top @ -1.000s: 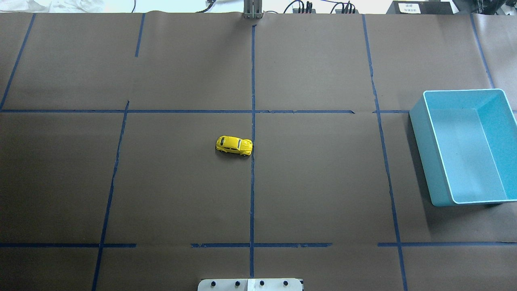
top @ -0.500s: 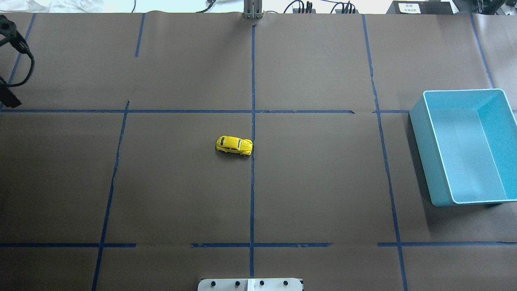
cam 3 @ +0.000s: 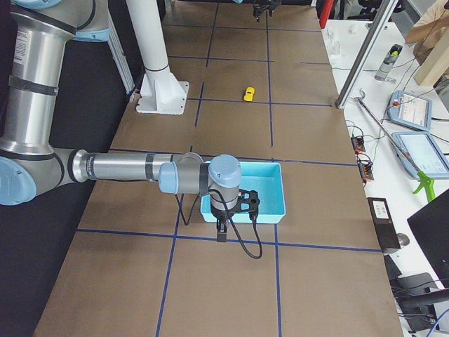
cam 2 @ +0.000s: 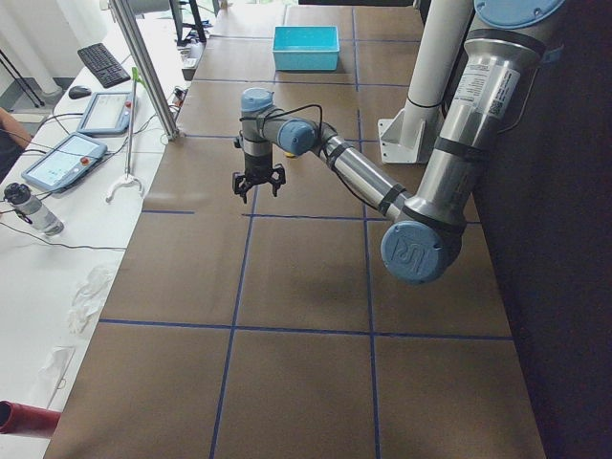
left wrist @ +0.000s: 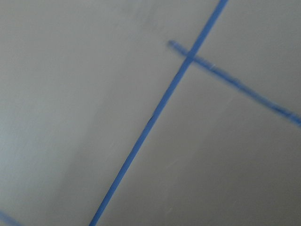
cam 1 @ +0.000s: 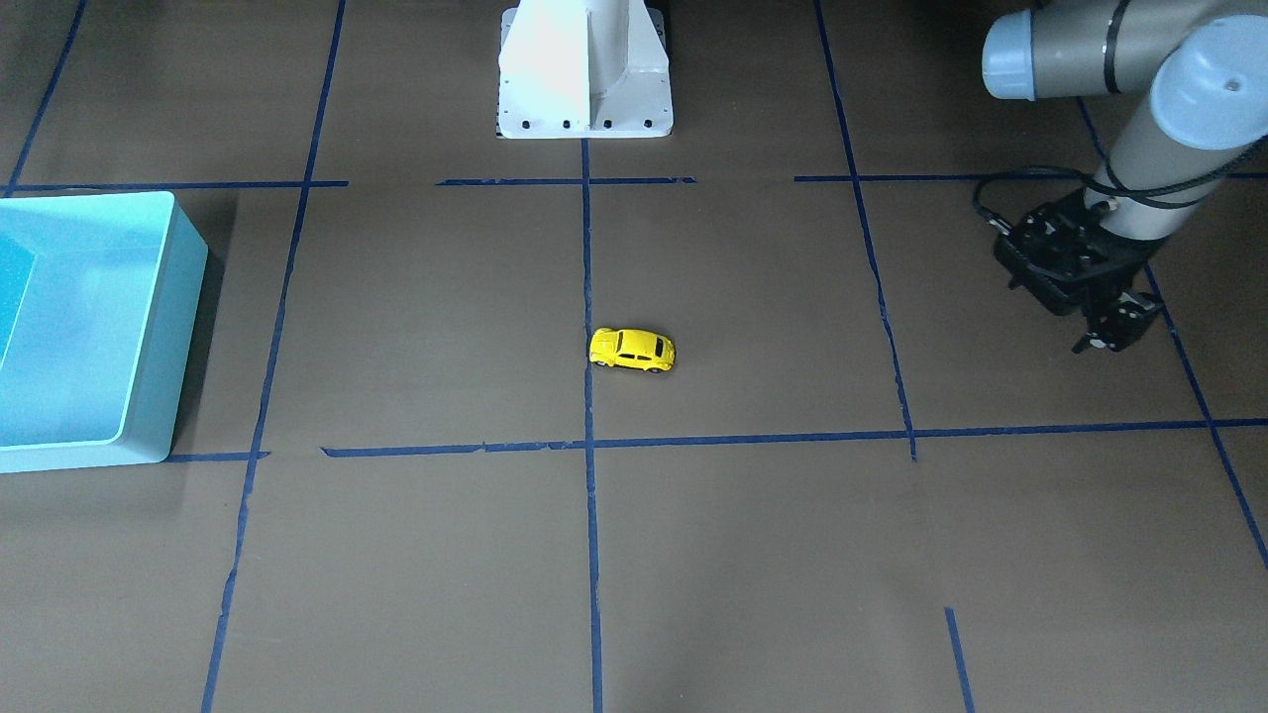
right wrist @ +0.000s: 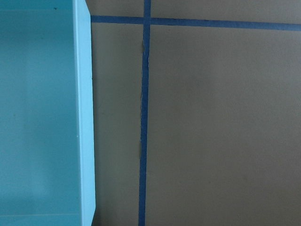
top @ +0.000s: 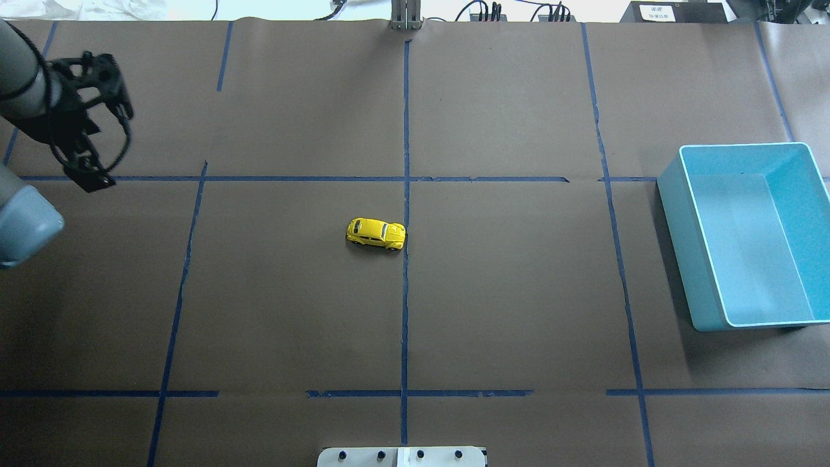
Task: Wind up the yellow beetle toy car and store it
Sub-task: 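Move the left gripper toward the yellow beetle toy car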
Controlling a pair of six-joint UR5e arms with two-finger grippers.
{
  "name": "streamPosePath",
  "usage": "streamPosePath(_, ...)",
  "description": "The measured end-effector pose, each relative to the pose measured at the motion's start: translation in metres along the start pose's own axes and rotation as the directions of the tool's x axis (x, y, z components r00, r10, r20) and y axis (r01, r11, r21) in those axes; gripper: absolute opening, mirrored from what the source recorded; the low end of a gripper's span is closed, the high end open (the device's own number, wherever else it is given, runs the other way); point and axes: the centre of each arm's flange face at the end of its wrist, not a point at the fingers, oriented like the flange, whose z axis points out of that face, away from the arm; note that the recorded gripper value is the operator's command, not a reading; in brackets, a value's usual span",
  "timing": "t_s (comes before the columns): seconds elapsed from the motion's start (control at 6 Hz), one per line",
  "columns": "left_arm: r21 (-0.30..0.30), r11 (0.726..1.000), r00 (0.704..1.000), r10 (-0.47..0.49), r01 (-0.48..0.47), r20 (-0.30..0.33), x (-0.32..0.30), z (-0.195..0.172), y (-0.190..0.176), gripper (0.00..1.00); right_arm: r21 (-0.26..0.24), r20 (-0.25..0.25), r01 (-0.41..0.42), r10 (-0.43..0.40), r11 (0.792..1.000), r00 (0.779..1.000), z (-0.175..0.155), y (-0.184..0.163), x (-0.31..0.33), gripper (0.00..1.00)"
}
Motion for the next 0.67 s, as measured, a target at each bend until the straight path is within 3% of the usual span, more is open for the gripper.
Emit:
streamPosePath(0.17, 0.027, 0.994, 0.994, 0.102, -0.101, -0.033, 0.041, 0.009, -0.049, 1.0, 0.0, 0.0, 0.0, 0.0, 1.0, 1.0, 0.0, 0.0, 0.0, 1.0)
streamPosePath(0.33, 0.051, 0.967, 0.966, 0.251, -0.248, -0.059, 0.075, 0.017, -0.082, 1.0, 0.0, 0.0, 0.001, -0.001, 1.0, 1.0, 0.0, 0.0, 0.0, 1.0)
streamPosePath(0.5, 0.08, 0.919, 0.918, 0.39, -0.385, -0.064, 0.095, 0.018, -0.11, 1.0, 0.0, 0.0, 0.002, -0.002, 1.0, 1.0, 0.0, 0.0, 0.0, 1.0)
streamPosePath(0.67, 0.101, 0.892, 0.892, 0.448, -0.441, -0.059, 0.099, 0.013, -0.142, 1.0, 0.0, 0.0, 0.002, -0.002, 1.0, 1.0, 0.0, 0.0, 0.0, 1.0)
